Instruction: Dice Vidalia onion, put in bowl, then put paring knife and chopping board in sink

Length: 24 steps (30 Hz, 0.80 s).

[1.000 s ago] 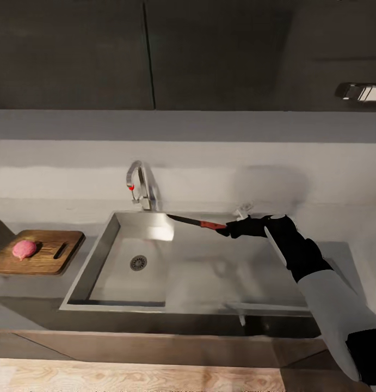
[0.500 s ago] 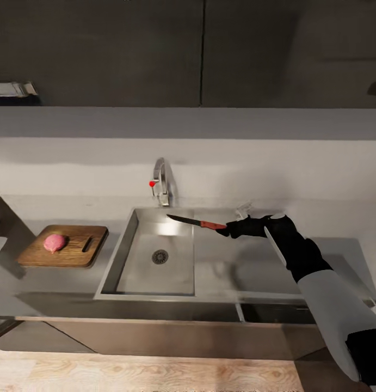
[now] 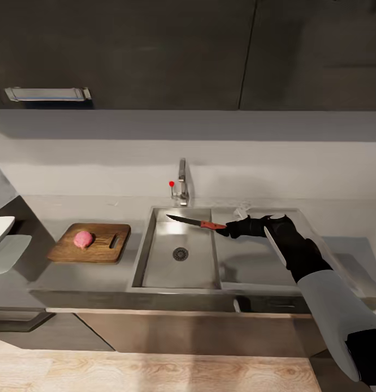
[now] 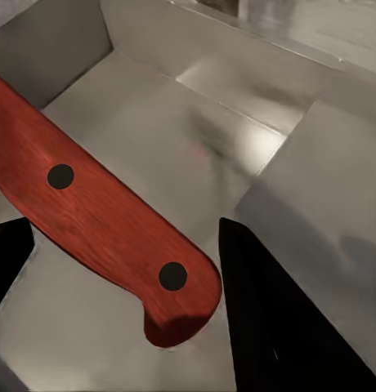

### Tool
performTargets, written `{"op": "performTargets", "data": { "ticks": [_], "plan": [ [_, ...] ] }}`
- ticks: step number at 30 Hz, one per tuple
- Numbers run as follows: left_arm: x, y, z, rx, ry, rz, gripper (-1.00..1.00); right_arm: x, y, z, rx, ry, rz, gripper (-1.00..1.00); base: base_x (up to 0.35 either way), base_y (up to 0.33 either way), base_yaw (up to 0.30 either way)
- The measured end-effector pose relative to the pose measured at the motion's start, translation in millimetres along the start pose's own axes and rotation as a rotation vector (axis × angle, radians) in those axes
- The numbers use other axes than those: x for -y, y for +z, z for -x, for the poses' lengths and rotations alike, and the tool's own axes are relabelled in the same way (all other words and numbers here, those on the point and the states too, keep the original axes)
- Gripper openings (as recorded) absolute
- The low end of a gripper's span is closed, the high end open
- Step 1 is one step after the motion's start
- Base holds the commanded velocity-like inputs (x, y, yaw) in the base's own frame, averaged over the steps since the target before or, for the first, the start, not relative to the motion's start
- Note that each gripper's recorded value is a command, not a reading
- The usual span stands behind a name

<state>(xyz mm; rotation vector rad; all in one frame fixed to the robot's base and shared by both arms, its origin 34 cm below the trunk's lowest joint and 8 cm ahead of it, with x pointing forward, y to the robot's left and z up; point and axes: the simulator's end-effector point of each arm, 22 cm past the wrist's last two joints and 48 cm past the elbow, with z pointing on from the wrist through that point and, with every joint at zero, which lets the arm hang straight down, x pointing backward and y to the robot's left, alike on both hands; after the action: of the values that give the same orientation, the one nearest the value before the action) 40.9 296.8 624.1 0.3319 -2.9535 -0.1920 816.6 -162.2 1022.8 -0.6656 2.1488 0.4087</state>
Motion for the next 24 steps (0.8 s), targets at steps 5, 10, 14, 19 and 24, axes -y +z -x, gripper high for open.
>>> {"op": "performTargets", "data": {
  "ticks": [5,10,14,19,24],
  "plan": [
    [-3,0.2,4,0.009,0.000,0.003,1.00,0,-3.3,4,0.005,-0.003,-0.002,-1.00,-0.007,0.286,0.000],
    [-5,0.3,8,0.018,0.001,0.004,1.00,-1,-6.8,8,0.012,-0.007,-0.005,-1.00,-0.001,0.290,0.000],
    [-6,0.3,10,0.024,0.002,0.005,1.00,-1,-9.7,12,0.018,-0.010,-0.007,-1.00,0.000,0.290,0.000],
    [-6,0.2,13,0.031,0.002,0.003,1.00,-1,-13.6,16,0.023,-0.015,-0.012,-1.00,0.000,0.290,0.000],
    [-6,0.2,16,0.039,0.003,0.003,1.00,-1,-17.0,20,0.029,-0.020,-0.014,-1.00,0.000,0.290,0.000]
  ]
}}
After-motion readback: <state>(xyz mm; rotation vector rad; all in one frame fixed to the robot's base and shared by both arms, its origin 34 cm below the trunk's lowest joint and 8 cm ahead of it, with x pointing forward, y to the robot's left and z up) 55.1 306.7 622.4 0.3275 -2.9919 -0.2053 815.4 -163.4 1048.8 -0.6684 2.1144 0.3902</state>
